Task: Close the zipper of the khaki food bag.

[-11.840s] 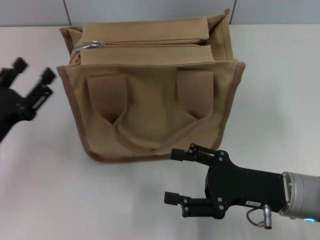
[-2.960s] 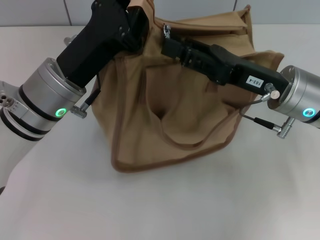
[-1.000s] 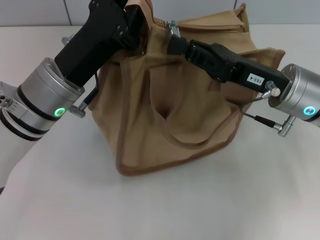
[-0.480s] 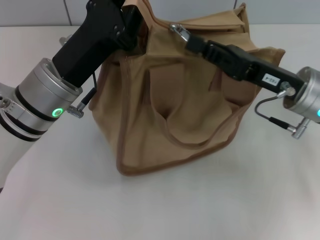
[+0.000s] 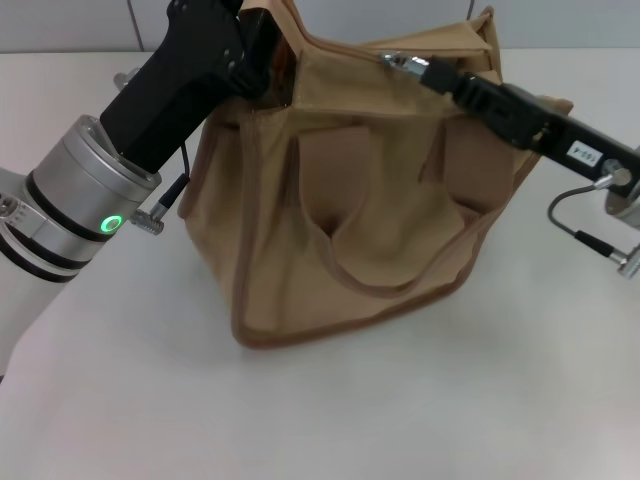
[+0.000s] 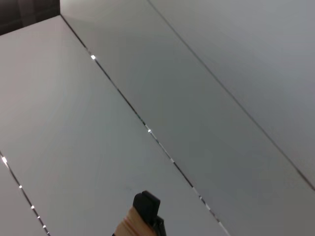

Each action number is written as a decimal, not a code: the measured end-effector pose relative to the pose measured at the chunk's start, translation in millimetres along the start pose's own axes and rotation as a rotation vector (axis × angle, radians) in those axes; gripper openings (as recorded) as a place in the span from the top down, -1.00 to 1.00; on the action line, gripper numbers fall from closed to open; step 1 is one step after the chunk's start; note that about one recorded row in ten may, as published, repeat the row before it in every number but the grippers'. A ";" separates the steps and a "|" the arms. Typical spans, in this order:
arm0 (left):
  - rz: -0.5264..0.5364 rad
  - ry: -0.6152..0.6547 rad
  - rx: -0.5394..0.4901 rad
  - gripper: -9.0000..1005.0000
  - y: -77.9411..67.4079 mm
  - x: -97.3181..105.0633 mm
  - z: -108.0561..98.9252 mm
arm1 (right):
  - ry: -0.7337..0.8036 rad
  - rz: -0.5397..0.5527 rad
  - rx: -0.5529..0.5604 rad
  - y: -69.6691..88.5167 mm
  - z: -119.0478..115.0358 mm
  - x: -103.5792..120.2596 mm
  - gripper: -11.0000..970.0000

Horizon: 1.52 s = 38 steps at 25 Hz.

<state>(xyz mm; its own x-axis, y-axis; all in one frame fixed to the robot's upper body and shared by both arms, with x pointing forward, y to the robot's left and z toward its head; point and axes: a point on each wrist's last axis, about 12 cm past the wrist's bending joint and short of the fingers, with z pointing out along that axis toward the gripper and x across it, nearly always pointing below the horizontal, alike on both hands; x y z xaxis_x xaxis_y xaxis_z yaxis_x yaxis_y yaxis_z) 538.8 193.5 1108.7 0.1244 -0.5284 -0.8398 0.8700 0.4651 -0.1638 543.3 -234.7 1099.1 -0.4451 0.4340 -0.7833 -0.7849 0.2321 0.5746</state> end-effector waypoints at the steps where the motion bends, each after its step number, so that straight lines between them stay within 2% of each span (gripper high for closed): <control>1: 0.000 -0.001 -0.004 0.92 0.2 -0.2 -0.7 | -0.007 -0.002 0.008 -0.4 -2.4 -1.1 0.90; 14: 0.020 -0.017 -0.069 0.92 5.2 -4.8 -15.9 | -0.052 -0.034 0.111 -4.3 -35.2 -12.3 0.85; 38: 0.049 -0.025 -0.133 0.98 10.1 -9.6 -32.0 | -0.127 -0.034 0.211 -5.2 -67.4 -13.8 0.77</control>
<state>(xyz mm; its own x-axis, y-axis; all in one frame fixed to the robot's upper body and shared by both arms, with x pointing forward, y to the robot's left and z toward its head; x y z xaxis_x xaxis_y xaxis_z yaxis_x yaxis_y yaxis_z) 531.2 226.0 1098.5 0.1784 -0.5191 -0.8359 0.7918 0.5801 -0.1912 524.5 -300.6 1091.0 -0.3520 0.5253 -0.7747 -0.6849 0.4197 0.5957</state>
